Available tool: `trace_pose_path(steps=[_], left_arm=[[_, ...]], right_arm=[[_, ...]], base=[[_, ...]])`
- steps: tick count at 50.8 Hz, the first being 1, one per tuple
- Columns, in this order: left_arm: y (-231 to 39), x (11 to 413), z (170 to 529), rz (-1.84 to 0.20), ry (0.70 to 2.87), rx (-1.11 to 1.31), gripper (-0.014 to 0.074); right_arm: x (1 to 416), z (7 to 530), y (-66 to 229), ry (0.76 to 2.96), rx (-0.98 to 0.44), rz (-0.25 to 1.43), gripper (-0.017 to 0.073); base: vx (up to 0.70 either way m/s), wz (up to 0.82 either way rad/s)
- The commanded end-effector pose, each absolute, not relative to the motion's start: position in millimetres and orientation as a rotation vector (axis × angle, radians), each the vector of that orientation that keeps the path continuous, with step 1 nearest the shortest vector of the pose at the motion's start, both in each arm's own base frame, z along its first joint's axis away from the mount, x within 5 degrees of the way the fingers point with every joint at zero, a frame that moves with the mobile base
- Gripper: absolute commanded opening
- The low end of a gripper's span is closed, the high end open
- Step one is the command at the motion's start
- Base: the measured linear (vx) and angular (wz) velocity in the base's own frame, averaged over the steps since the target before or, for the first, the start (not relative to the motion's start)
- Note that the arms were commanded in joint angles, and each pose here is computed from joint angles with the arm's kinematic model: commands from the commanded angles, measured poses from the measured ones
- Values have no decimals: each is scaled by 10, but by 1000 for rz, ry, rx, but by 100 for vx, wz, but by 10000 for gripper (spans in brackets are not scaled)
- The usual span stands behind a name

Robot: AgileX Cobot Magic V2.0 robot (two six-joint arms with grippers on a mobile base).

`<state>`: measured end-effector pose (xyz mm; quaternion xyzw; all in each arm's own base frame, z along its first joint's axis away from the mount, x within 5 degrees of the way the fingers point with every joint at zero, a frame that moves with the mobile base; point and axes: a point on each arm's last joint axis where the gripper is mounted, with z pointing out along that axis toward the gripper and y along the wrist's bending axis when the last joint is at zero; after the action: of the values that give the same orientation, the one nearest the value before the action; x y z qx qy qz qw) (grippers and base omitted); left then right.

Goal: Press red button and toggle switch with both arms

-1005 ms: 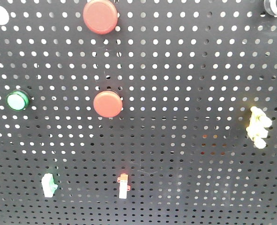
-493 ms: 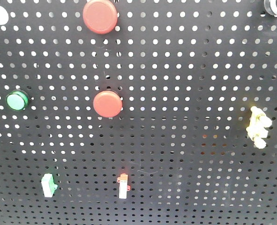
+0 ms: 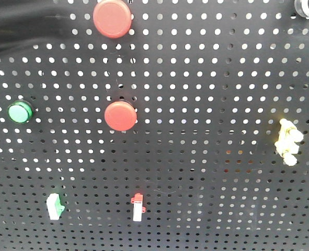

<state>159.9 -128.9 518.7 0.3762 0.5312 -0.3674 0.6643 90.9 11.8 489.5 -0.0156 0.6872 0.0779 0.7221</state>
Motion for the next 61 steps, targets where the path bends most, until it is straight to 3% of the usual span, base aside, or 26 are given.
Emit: trace_pose_path(steps=[1, 18, 28, 46, 61], left_arm=[[-1327, 1718, 5357, -864, 1157, 775, 2], [-1423, 2206, 5377, -797, 1214, 662, 2], [-1460, 2274, 5316, -788, 1239, 688, 2], [-1288, 1570, 5436, -700, 1131, 938, 2], [-1075, 1170, 5062, -670, 1186, 883, 2]], right_arm=[[896, 5033, 103, 1425, -24, 161, -3], [898, 5015, 106, 1444, -29, 161, -3], [899, 5007, 108, 1452, -59, 129, -3], [856, 5011, 216, 1441, -167, 205, -3], [1119, 5120, 522, 1282, -362, 627, -3]], base=[[0, 0], [0, 0], [0, 0], [0, 0], [0, 0]])
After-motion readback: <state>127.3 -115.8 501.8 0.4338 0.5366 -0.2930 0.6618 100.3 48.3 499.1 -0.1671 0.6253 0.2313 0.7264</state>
